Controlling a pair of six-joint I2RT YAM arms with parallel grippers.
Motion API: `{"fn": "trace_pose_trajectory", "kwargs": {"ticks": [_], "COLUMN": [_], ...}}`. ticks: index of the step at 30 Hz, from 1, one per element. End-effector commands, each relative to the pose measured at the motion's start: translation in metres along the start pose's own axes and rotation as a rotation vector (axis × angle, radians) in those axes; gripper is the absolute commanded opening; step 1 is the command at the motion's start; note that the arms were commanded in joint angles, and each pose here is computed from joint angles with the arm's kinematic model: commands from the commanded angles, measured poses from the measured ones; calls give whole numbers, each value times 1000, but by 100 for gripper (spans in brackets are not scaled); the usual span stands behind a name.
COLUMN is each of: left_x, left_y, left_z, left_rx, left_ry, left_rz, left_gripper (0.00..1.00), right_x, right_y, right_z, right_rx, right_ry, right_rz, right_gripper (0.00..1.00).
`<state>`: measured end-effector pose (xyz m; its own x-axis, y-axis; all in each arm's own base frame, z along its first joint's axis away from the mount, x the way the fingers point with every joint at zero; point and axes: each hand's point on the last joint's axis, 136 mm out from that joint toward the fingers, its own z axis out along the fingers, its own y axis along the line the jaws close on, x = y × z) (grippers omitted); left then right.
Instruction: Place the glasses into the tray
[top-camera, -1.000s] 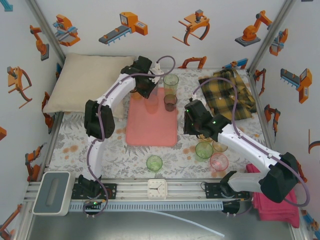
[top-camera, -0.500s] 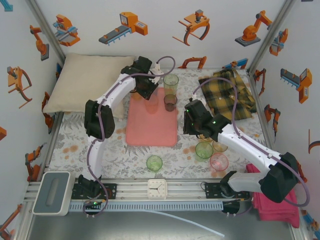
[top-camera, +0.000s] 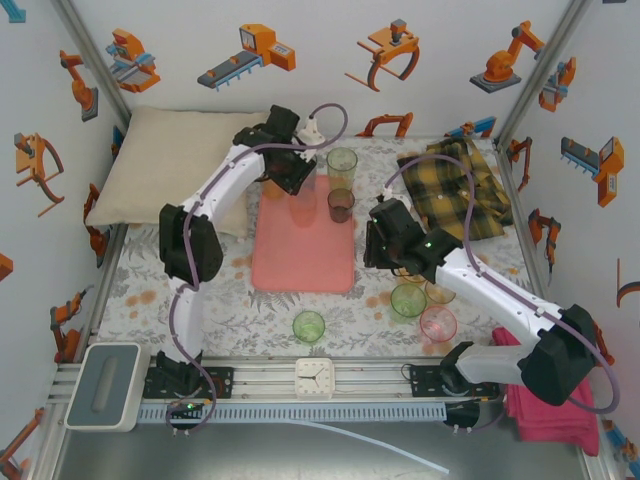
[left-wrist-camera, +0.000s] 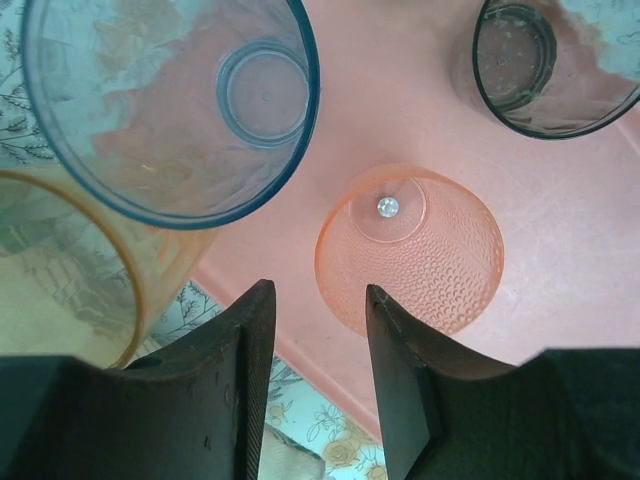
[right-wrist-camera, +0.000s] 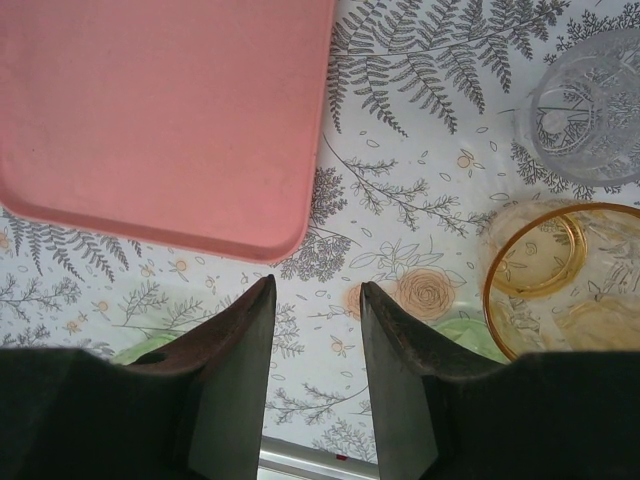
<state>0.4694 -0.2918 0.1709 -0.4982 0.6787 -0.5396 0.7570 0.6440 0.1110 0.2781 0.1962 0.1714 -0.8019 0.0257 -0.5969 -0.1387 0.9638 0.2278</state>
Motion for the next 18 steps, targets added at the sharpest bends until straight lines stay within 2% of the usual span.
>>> {"fn": "trace_pose_trajectory", "kwargs": {"ticks": [1,8,18], "left_x": [-1,-1,30], "left_y": [2,1,-7], "left_z": [-27,-60,-124], "left_rx": [-14,-39,-89], "left_ry": [-15,-48,-93], "left_rz": [-7,3,-5], "left_gripper": [43,48,69], "right_x": [-7,-11,1], "right_y": [2,15,59], "right_z": [-5,-11,-15], "right_rx": [-14,-67,-203], "right_ry": [-19,4,108], "right_rz": [13,-27,-145], "right_gripper": [40,40,40]}}
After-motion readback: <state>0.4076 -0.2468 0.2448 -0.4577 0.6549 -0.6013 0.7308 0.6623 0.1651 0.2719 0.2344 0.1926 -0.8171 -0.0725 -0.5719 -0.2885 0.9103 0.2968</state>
